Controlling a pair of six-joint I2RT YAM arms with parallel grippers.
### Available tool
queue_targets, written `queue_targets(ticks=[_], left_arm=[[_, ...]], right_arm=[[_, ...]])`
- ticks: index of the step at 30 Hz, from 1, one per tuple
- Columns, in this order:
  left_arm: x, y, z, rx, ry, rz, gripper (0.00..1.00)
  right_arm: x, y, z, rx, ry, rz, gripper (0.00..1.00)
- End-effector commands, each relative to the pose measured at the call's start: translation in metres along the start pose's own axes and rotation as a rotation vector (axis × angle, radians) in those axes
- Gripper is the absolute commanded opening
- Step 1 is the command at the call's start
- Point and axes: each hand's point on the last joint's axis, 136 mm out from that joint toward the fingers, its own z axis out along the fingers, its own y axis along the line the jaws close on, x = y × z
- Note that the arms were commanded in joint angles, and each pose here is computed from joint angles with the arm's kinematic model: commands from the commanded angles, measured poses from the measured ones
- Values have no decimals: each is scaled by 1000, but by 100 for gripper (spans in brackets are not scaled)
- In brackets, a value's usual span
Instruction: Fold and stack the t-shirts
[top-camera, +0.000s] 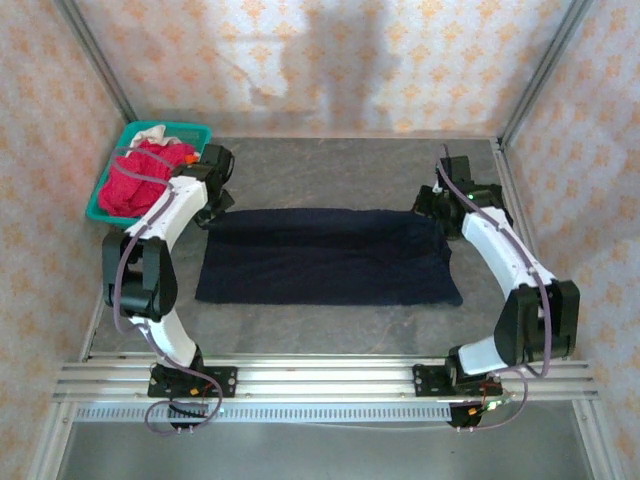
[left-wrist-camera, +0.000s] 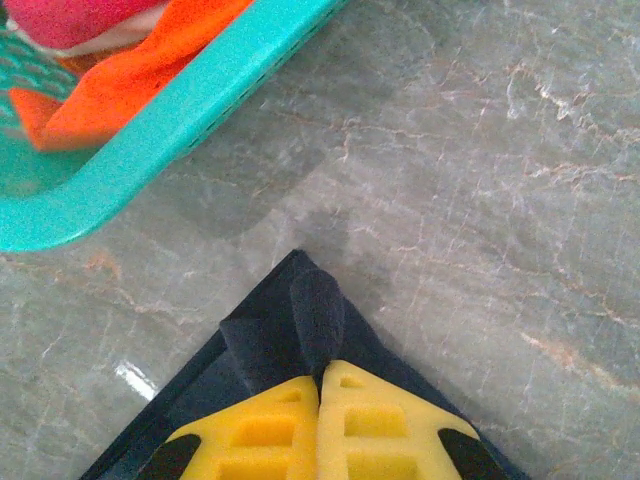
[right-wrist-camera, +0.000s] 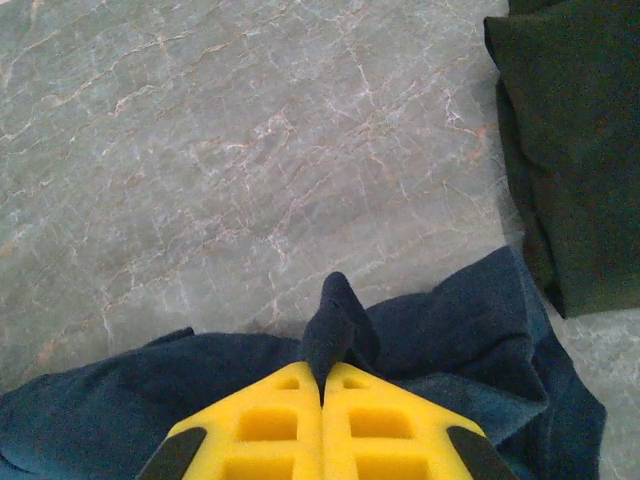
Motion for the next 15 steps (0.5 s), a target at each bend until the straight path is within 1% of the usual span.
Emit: queue_targets(ticks=[1,6,8,9,15], left_arm=[[1,17,-6,-36,-39,13,0],[11,32,-13,-38,-36,8,0],[15,36,-15,-35,-37,8,0],[16,39,-15,-40,-41,8,0],[18,47,-17,-64,-49,28,0]], right_arm=[[12,-12,-19,43,-6,2,0],[30,-19,-40,40,-3,10,0],[40,-22,-43,42,18,14,0],[43,-23,-51,35,8,19,0],[81,-32,-60,23,66,44,0]])
